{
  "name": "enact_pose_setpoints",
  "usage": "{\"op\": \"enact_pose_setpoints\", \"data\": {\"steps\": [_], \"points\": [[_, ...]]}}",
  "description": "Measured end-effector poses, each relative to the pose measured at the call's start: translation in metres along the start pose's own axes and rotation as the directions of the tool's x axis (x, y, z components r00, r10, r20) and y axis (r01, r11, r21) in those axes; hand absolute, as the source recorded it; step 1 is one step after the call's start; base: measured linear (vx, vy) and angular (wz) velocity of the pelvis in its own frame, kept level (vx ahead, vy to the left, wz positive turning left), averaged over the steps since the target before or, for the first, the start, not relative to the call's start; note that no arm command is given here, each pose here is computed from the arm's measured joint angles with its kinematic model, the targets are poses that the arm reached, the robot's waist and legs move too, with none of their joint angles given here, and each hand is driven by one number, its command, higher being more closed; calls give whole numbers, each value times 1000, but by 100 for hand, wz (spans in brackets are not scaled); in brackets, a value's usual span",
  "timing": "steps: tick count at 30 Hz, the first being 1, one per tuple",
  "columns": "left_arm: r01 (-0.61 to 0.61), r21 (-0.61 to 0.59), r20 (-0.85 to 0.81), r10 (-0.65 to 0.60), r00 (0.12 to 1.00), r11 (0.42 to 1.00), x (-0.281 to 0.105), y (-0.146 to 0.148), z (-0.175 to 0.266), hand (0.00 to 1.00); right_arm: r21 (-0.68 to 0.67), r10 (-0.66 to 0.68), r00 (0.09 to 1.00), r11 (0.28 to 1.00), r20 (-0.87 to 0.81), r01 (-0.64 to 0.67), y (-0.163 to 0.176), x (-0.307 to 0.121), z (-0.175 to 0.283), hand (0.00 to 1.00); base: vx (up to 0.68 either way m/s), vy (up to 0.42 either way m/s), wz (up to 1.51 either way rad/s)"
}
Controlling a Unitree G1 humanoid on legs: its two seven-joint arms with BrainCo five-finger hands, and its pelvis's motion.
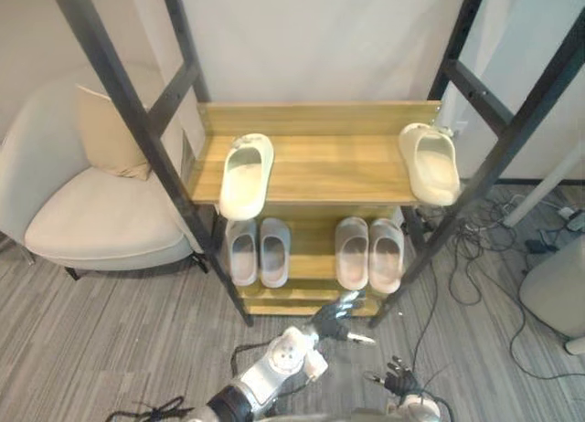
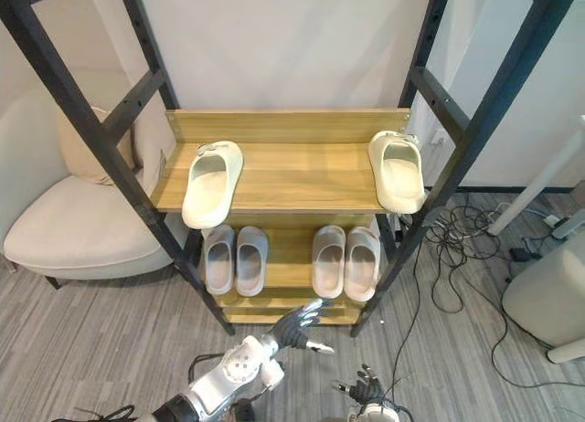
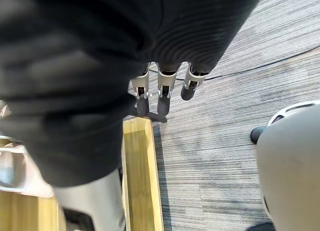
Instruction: Organize the slippers on the shoe rack
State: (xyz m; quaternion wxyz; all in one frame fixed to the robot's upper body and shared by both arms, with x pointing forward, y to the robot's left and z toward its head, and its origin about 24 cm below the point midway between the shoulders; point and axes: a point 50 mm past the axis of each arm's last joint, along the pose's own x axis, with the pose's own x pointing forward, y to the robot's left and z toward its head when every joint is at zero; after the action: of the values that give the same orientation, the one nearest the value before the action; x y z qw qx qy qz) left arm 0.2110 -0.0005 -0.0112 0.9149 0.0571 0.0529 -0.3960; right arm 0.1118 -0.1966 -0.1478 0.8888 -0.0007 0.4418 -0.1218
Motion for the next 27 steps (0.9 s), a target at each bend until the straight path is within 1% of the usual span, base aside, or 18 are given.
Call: {"op": "enact_pose_setpoints", "data": {"steps": [2,4,6,10,13,17,20,24,27], "points": [[-6,31,75,3,997,999,8,8,20,0,-8,4,1000,1000,3,-4,0,0,1,0,30,-14,-5],[-56,43,156,48,987,997,13,22,41,0,-10,5,1000,1000,7,-5,0,0,2,0,33,-15,-4],[-117,53,232,102,967,992,15,37,60,0,-15,8,1000,1000,12,-8,0,0,2,0,29,-16,-4],[-277,60,397,232,888,959,12,80,106,0,-32,19,1000,999,15,-19,0,0,3,0,33,-10,-3],[-374,57,449,311,838,926,7,105,123,0,-39,37,999,999,16,-37,1,1,4,0,11,0,-3],[-509,32,506,425,750,860,-4,140,145,0,-40,59,998,998,22,-59,2,1,5,0,-3,5,-5],[-572,45,547,459,700,819,-10,161,163,0,-39,64,998,997,27,-63,3,2,7,0,-19,7,-8],[-682,51,557,546,626,730,-25,199,178,0,-39,83,996,996,34,-82,4,2,9,0,-29,12,-11],[-735,88,550,582,599,672,-38,221,183,0,-37,86,996,996,34,-85,4,2,9,0,-13,7,-3]]}}
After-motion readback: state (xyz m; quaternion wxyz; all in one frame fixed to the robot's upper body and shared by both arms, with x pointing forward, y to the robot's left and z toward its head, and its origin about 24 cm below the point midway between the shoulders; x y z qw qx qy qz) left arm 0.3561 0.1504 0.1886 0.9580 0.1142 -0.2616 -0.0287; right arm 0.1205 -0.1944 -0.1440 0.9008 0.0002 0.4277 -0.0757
